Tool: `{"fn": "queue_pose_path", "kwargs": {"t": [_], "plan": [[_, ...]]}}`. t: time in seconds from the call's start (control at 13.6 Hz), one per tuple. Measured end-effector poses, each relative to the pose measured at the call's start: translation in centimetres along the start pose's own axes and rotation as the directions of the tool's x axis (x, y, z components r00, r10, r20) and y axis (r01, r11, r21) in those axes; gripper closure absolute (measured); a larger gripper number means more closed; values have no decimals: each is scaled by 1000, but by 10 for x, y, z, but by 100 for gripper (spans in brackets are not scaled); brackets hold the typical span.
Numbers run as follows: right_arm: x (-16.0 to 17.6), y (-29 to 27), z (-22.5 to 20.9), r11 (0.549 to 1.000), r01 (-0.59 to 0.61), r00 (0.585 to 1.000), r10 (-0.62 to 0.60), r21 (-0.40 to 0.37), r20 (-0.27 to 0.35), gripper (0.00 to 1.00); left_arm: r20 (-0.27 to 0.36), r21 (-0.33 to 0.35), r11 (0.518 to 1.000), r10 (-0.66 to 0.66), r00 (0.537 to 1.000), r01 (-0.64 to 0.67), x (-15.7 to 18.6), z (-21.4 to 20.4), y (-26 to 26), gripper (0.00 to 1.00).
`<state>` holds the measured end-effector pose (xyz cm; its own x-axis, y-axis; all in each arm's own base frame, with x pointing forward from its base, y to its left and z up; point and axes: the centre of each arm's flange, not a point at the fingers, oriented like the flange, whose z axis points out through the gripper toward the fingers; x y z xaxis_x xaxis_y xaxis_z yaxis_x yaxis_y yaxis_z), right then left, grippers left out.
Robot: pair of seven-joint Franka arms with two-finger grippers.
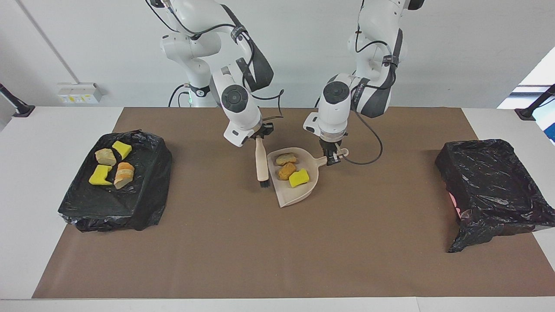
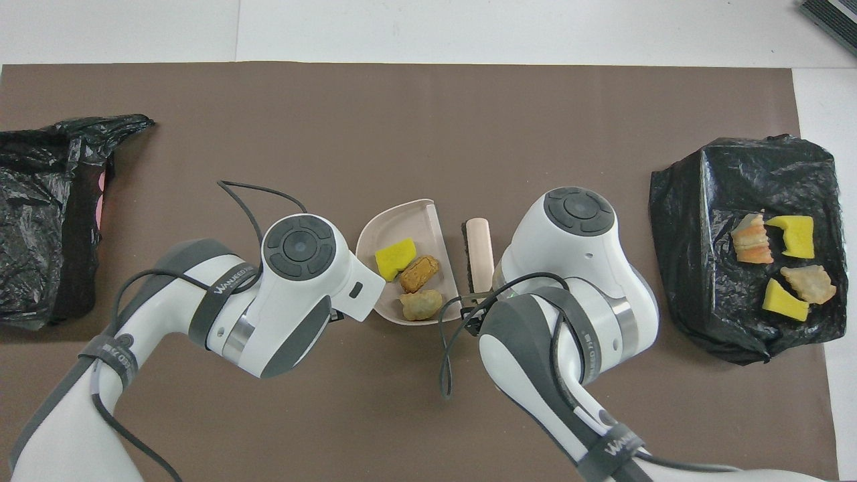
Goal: Sweep and dump trash in bin
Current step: 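Carry the loaded dustpan over the black bag with the left gripper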
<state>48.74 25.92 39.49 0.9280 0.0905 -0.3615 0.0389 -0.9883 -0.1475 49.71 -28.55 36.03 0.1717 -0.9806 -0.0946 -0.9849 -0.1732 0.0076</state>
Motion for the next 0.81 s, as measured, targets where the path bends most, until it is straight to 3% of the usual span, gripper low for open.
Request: {"fn": "queue_pose_path", "kwargs": {"t": [0.3, 0.59, 0.81], "plan": [[-44, -2, -41, 993, -115, 993, 114, -28, -17, 74, -36, 40, 997, 66, 997, -64, -63, -29, -46, 67], [-91, -60, -6, 992, -95, 995, 93, -80, -36, 74, -83, 86, 989, 126, 989, -119, -185, -72, -94, 67], [-119, -94, 35, 992, -69, 997, 71, -107, 9, 74, -107, 151, 976, 176, 978, -159, -287, -103, -130, 67]]}}
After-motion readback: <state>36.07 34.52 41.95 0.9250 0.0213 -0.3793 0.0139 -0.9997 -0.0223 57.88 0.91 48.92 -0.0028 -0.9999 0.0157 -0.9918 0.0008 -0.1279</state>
